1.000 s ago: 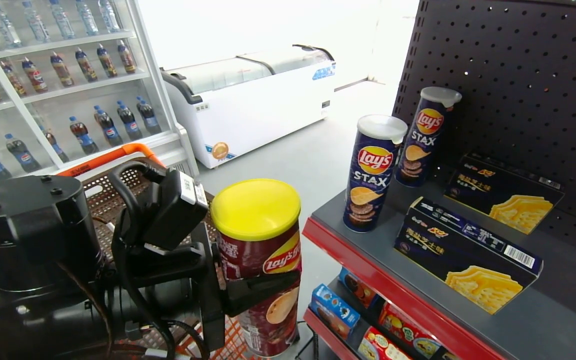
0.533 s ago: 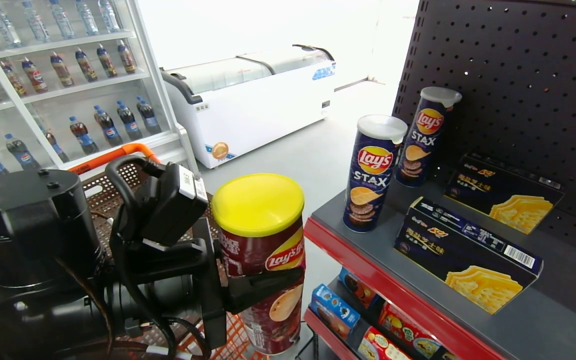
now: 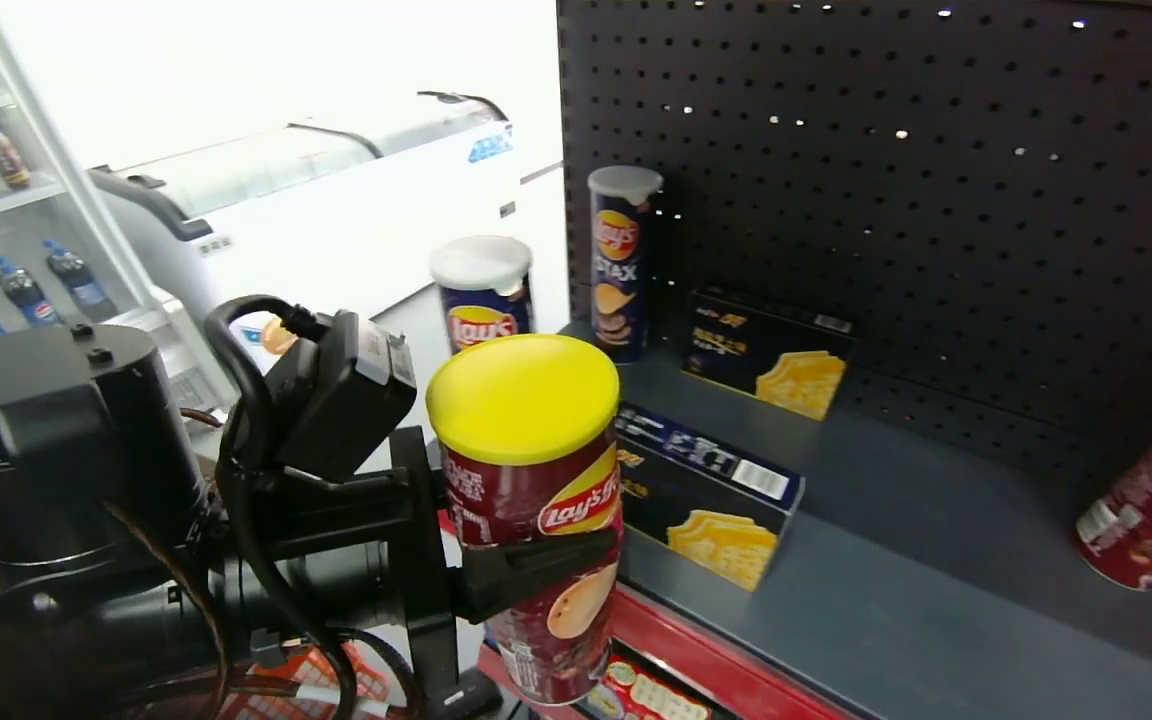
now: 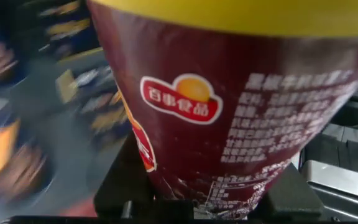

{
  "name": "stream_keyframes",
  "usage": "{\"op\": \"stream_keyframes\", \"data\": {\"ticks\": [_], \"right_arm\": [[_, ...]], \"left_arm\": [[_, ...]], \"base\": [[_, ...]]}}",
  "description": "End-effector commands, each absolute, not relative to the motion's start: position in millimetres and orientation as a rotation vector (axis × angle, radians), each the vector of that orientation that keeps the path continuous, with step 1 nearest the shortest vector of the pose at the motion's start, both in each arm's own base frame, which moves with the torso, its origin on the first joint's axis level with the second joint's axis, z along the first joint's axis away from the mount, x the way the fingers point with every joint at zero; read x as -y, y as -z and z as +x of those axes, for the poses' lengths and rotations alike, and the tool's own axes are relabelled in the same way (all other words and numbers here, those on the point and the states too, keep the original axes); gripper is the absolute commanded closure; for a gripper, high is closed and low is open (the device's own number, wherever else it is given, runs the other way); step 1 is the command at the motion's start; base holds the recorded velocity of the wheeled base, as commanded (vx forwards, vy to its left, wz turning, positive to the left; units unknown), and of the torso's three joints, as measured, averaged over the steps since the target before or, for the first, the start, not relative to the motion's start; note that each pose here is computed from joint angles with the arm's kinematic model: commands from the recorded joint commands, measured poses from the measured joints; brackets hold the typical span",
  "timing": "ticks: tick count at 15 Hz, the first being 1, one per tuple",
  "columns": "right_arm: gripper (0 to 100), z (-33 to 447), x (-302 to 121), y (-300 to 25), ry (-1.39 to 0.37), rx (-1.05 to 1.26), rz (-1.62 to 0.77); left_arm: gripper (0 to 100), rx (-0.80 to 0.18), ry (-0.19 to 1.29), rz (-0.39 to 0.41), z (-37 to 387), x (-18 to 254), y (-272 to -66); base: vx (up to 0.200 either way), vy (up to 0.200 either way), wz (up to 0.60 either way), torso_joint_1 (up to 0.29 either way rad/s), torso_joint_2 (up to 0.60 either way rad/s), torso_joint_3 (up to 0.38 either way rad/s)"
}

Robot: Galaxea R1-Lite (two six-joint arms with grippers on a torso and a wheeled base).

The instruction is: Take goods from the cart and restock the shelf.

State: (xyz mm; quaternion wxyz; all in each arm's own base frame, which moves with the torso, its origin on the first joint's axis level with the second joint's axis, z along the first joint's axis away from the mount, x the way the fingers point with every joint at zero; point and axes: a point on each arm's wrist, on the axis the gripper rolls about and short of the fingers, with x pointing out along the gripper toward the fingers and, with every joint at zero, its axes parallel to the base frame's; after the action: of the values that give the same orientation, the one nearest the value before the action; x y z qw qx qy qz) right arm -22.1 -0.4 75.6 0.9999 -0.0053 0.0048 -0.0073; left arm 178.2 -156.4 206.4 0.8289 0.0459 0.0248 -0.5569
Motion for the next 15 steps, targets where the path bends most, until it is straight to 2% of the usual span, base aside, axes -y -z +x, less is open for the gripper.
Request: {"op": "stream_keyframes", "data": {"ticks": [1, 4, 7, 13, 15], "right_arm": [[0, -22.1, 0.4, -75.7, 0.014, -0.009, -0.011], [0, -22.1, 0.4, -75.7, 0.014, -0.009, -0.011], [0, -22.1, 0.4, -75.7, 0.014, -0.009, -0.011], [0, -22.1, 0.4, -75.7, 0.014, -0.009, -0.011], [0, -22.0, 0.4, -75.7, 0.014, -0.011, -0.011]], "left_arm": [[100, -0.034, 1.207, 0.096, 175.0, 161.5, -210.9], [100, 0.002, 1.239, 0.092, 171.7, 169.8, -220.5], [100, -0.001, 1.24, 0.092, 173.6, 171.5, -219.9], [100, -0.021, 1.234, 0.094, 176.8, 171.9, -215.3], [100, -0.024, 1.234, 0.095, 177.3, 172.3, -214.5]], "base": [[0.0, 0.0, -0.6, 0.002, 0.0, 0.002], [0.0, 0.0, -0.6, 0.002, 0.01, 0.002], [0.0, 0.0, -0.6, 0.004, 0.0, 0.007], [0.0, 0.0, 0.0, 0.0, 0.0, 0.0], [0.0, 0.0, -0.6, 0.002, 0.0, 0.002]]}}
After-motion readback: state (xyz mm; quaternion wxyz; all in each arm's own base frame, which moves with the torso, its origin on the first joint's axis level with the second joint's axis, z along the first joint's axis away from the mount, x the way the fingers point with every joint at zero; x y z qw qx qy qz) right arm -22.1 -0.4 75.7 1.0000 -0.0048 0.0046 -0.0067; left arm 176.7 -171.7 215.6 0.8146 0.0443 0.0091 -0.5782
